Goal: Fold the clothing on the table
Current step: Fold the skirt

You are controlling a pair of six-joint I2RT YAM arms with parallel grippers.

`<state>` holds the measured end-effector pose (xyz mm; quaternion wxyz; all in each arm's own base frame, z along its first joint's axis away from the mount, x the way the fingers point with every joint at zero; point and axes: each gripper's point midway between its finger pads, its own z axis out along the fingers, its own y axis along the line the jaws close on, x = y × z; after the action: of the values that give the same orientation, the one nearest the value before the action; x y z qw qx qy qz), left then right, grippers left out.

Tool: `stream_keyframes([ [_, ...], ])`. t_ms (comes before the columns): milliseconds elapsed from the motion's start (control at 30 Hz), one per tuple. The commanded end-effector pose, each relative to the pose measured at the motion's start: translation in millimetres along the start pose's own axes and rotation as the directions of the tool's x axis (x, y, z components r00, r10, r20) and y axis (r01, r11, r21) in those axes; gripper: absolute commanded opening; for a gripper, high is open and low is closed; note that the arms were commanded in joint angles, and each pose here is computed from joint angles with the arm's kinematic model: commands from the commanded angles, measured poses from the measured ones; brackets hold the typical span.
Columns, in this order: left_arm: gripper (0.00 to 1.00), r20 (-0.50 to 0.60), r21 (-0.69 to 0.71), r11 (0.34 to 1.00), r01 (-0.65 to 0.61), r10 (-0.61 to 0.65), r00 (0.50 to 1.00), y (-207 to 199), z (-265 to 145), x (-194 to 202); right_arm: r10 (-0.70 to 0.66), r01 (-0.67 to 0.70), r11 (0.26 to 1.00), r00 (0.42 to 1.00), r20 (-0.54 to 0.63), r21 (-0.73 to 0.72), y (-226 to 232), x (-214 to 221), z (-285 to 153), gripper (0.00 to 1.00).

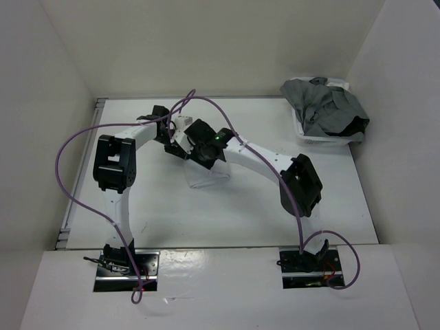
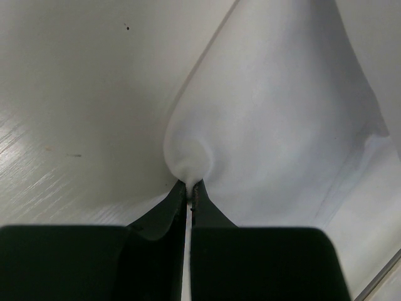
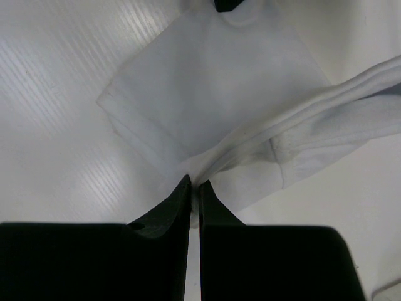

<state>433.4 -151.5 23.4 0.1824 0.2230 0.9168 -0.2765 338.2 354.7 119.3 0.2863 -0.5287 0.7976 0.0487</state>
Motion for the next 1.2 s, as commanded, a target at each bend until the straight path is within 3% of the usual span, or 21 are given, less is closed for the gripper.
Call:
stream_keyframes([
  [0,0.00,-0.044,0.015,0.999,0.035,-0.034,0.998,2.6,5.5,13.1,-0.036,0.036,0.999,0.999,0.039,-0.001,8.2,-15.4,-4.1,0.00],
  [533,0.00,-0.039,0.033,0.999,0.036,-0.034,0.999,-3.4,2.3,14.3,-0.116,0.118,0.993,0.991,0.064,-0.028,42.9,-38.0,16.2,0.00],
  [633,0.00,-0.039,0.033,0.999,0.036,-0.034,0.999,-4.8,0.6,15.4,-0.110,0.111,0.994,0.990,0.085,-0.002,43.2,-46.8,18.1,0.04],
  [667,0.00,-0.037,0.041,0.998,0.036,-0.035,0.999,-6.3,0.7,15.0,-0.098,0.098,0.995,0.990,0.098,0.001,42.9,-51.4,20.8,0.17],
  [767,0.00,-0.037,0.041,0.998,0.036,-0.035,0.999,-6.3,0.7,15.0,-0.068,0.068,0.998,0.989,0.134,0.010,40.5,-64.7,18.7,0.34],
  [800,0.00,-0.037,0.041,0.998,0.036,-0.035,0.999,-6.3,0.7,15.0,-0.067,0.066,0.998,0.987,0.146,0.014,39.1,-69.3,16.1,0.52],
  [900,0.00,-0.037,0.041,0.998,0.036,-0.035,0.999,-6.3,0.7,15.0,-0.051,0.046,0.998,0.983,0.176,0.030,33.6,-83.9,8.3,0.61],
  [1067,0.01,-0.030,0.040,0.999,0.031,-0.030,0.999,-7.6,-2.1,12.5,-0.047,0.036,0.998,0.974,0.220,0.052,23.8,-100.6,-24.8,0.64],
  [1167,0.19,-0.014,0.037,0.999,0.019,-0.019,1.000,-10.4,-8.0,7.2,-0.031,0.017,0.998,0.971,0.239,0.060,10.2,-102.3,-47.6,0.66],
])
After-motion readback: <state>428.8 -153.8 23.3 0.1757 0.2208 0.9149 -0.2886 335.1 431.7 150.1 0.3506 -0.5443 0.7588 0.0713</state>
